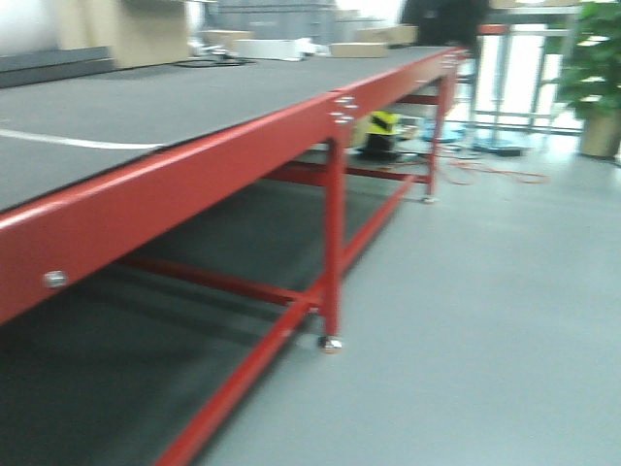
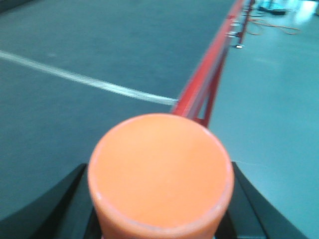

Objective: Place cylindrical capacitor in blue bin on shelf
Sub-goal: 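Drive the base past the red table to the blue bin shelf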

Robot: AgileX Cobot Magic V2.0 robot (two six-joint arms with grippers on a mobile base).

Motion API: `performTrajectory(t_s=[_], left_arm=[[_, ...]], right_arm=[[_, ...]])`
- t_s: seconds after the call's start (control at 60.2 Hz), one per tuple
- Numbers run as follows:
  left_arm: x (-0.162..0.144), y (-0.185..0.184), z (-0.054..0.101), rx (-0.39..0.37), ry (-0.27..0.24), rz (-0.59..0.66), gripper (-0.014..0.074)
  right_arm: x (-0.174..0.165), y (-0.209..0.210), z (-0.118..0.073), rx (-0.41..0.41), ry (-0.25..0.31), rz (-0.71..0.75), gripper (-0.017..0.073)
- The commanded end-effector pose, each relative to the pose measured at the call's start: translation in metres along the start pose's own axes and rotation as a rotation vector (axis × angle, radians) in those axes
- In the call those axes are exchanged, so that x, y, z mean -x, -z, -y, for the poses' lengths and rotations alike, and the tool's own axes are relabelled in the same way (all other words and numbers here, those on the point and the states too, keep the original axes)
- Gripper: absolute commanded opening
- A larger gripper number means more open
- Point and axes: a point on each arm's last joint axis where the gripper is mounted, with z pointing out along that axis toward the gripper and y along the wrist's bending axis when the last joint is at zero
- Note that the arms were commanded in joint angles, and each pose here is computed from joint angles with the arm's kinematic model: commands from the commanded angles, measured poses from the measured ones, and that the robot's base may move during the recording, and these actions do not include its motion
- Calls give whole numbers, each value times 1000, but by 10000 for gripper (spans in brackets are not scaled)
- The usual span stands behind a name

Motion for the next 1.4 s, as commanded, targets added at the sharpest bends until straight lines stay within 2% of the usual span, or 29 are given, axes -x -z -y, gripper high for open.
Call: performTrajectory(t_s=[0.0, 1.379], left_arm=[[3, 2, 1, -8, -2, 29, -111], [3, 2, 1, -8, -2, 29, -111]], right_arm=[[2, 1, 0, -3, 12, 30, -162], [2, 1, 0, -3, 12, 30, -162]])
